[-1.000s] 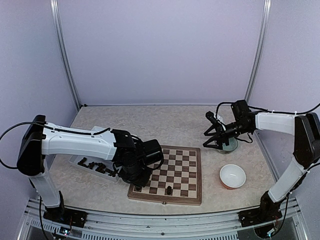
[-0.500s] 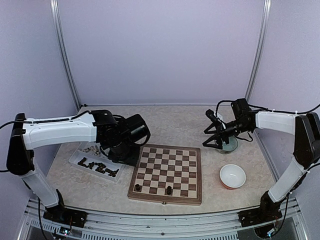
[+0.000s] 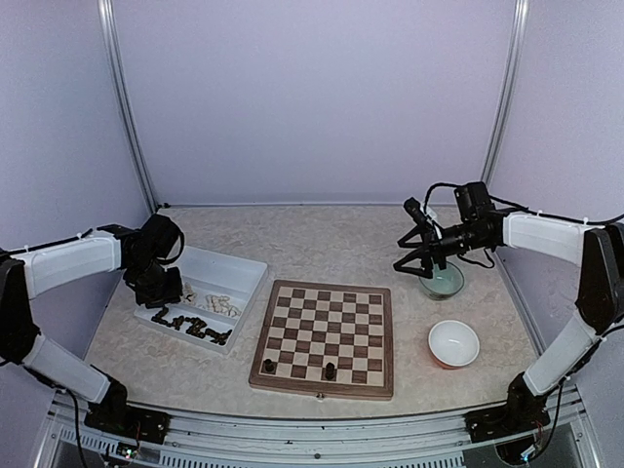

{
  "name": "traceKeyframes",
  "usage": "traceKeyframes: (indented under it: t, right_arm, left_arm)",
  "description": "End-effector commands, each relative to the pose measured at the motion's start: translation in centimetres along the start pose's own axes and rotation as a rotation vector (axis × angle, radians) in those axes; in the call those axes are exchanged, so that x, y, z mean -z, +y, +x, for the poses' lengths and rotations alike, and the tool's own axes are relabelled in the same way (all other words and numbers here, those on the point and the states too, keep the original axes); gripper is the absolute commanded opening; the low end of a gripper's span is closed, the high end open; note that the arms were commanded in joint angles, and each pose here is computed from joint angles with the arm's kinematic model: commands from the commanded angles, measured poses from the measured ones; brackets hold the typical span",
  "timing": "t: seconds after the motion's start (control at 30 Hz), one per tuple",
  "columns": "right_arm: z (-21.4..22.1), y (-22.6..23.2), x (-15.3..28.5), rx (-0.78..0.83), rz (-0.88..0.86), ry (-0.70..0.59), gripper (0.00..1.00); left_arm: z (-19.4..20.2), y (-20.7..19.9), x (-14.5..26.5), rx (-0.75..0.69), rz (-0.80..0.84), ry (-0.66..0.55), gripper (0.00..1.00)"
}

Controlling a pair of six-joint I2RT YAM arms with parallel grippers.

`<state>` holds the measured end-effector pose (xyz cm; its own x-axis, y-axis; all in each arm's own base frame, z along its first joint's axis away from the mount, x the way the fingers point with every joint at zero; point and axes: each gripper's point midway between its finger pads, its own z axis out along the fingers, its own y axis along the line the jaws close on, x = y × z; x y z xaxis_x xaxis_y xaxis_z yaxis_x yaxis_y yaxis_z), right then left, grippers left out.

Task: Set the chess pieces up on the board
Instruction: Pick up the chess pile from the storage box.

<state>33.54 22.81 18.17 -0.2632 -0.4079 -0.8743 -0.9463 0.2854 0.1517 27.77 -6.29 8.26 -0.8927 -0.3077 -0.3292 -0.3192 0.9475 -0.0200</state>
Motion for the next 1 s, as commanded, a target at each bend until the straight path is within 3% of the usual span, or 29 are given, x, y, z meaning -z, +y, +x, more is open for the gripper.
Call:
traceKeyframes:
  t: [0.0,0.27,0.37,0.77,0.97]
  right_arm:
    - [0.0,0.4,-0.3,-0.006,-0.037,0.001,0.99]
    - [0.9,0.4,-0.7,-0.017,-0.055,0.017,0.99]
    - [1.2,0.4,-0.9,-0.024,-0.063,0.021,0.99]
    - [1.3,0.6,-1.1,-0.028,-0.083,0.021,0.98]
    - [1.4,0.6,-1.2,-0.033,-0.091,0.020,0.98]
  left_arm:
    - [-1.1,-1.4,-2.0,-0.063,0.027,0.001,0.34]
    - [-0.5,0.2,-4.6,-0.035,-0.097,0.063,0.30]
    - [-1.3,0.3,-4.0,-0.031,-0.105,0.032,0.31]
    - [-2.8,4.5,-4.1,0.014,-0.182,0.067,0.42]
    - [-2.1,4.8,-5.7,-0.010,-0.183,0.125,0.42]
